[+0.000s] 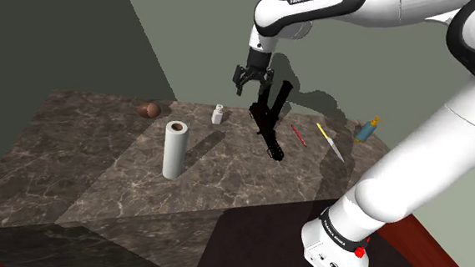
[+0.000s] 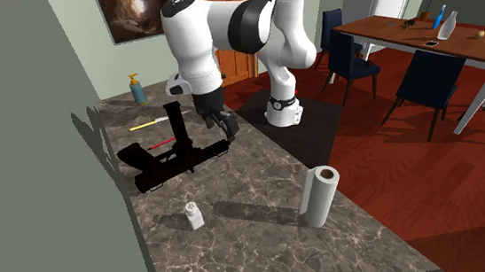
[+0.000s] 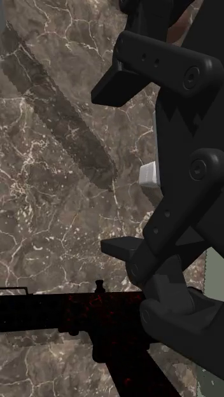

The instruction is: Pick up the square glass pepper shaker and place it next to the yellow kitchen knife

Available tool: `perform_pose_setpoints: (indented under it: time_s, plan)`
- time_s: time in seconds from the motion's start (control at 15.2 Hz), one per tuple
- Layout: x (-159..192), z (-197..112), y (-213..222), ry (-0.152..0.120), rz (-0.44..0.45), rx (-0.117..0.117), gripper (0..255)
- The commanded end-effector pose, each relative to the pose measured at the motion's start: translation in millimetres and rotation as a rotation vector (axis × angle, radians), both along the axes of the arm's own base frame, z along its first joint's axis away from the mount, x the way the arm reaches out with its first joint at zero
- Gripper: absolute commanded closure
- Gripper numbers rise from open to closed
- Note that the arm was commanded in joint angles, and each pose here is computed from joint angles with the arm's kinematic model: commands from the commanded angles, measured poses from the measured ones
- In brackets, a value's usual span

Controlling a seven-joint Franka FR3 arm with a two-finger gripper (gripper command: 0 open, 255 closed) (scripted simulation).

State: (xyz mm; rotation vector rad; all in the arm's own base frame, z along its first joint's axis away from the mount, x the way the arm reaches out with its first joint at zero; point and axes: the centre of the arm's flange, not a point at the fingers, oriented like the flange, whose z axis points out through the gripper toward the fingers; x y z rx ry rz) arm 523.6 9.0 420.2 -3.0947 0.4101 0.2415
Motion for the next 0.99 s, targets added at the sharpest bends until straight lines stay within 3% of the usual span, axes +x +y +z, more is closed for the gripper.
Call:
perform_pose_setpoints:
  time_s: [0.0,0.92]
  plan:
    - [20.9,-17.7,-0.8,0.007,-0.015,0.002,0]
    - [162.2,-143.1,-28.3,0.053,-0.112,0.016,0]
